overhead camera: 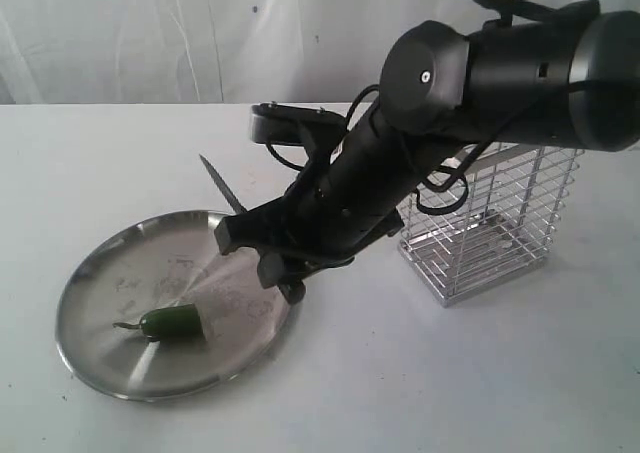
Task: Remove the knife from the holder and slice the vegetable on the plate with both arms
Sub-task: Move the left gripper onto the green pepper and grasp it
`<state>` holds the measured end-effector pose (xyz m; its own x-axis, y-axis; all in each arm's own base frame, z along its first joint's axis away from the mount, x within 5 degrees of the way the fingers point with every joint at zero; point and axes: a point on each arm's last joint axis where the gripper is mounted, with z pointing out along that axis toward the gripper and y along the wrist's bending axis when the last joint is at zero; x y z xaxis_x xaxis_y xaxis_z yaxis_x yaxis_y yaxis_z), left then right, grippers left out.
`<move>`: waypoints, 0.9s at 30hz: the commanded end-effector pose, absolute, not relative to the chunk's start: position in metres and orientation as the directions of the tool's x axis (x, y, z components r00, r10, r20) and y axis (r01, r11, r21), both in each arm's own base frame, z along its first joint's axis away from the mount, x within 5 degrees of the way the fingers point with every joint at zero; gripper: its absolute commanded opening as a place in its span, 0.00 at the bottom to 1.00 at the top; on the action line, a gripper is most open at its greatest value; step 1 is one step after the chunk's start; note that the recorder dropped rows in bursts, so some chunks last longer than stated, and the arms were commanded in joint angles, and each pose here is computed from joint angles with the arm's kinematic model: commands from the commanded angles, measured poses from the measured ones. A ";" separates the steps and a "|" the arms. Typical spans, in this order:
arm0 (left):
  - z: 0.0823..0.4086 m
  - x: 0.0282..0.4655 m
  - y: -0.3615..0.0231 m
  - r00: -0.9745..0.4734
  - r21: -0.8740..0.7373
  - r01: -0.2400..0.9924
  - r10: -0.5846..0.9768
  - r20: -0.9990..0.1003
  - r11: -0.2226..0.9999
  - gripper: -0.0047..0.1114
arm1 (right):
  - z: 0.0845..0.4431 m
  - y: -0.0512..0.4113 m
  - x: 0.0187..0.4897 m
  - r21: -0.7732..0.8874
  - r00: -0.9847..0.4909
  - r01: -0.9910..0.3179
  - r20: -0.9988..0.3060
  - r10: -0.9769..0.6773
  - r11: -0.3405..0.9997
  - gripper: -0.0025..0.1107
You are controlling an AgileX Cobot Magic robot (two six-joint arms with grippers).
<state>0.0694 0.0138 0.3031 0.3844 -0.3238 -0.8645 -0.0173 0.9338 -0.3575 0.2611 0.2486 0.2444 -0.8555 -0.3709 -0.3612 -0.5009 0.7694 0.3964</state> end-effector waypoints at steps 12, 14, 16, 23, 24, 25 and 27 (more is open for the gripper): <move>0.266 0.182 -0.055 -0.299 0.024 0.922 0.753 -0.586 0.385 0.04 | 0.245 0.235 0.275 0.392 -0.885 -0.431 -0.360 -0.296 0.813 0.02; 0.258 0.186 -0.059 -0.160 0.118 0.950 0.773 -0.614 0.290 0.04 | 0.245 0.225 0.284 0.392 -0.896 -0.400 -0.357 -0.264 0.828 0.02; 0.248 0.192 -0.059 -0.070 0.186 0.956 0.796 -0.601 0.225 0.06 | 0.245 0.215 0.289 0.393 -0.909 -0.372 -0.339 -0.244 0.841 0.02; 0.220 0.219 -0.064 0.022 0.241 0.958 0.794 -0.608 0.158 0.45 | 0.240 0.205 0.285 0.377 -0.908 -0.406 -0.269 -0.321 0.832 0.02; 0.217 0.222 -0.065 0.023 0.244 0.956 0.785 -0.619 0.165 0.49 | 0.241 0.206 0.286 0.380 -0.908 -0.404 -0.278 -0.314 0.832 0.02; 0.213 0.227 -0.066 0.022 0.246 0.954 0.775 -0.632 0.173 0.54 | 0.241 0.206 0.287 0.381 -0.907 -0.403 -0.288 -0.307 0.832 0.02; 0.206 0.236 -0.068 0.012 0.254 0.946 0.757 -0.653 0.204 0.61 | 0.242 0.207 0.288 0.383 -0.909 -0.392 -0.303 -0.287 0.837 0.02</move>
